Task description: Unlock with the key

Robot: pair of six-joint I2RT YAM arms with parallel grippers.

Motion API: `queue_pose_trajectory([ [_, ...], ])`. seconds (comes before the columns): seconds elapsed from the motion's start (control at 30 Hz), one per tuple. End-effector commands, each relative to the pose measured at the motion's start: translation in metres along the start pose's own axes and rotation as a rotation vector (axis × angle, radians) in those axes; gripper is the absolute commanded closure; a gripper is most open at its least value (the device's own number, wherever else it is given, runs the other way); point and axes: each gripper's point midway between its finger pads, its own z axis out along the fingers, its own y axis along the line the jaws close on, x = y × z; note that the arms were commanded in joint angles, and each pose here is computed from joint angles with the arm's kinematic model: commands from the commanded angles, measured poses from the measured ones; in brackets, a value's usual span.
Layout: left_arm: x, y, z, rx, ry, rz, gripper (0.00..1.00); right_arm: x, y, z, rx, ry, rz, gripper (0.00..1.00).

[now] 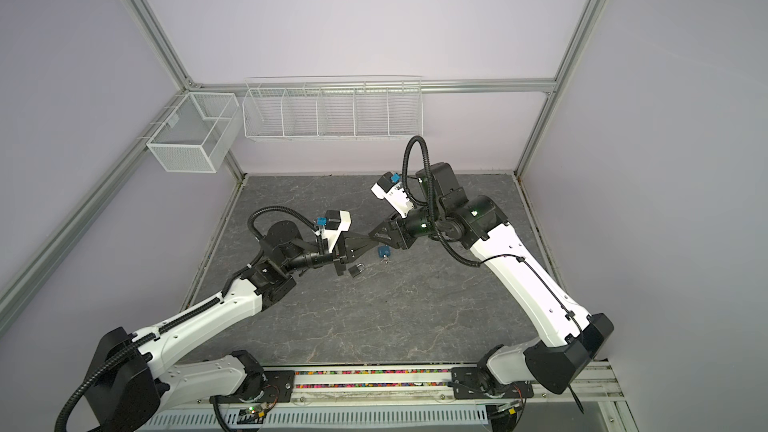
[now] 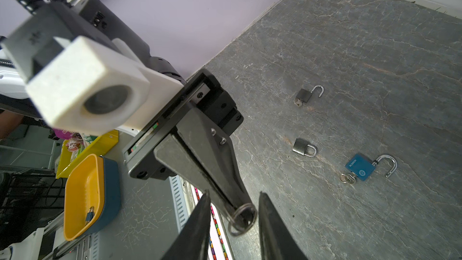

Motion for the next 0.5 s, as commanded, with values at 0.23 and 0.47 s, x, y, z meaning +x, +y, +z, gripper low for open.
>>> queue_pose_trajectory([
  [0.23, -0.0193, -0.0036, 0.0059, 0.052, -0.032, 0.023, 1.00, 0.0064, -0.0021, 0.0011, -0.034, 0.018, -0.027, 0.76],
  [0.47, -0.0216, -0.0054, 0.0087, 0.077, -0.024, 0.006, 1.00, 0.0062, -0.0067, -0.0042, -0.014, 0.007, -0.029, 0.86],
])
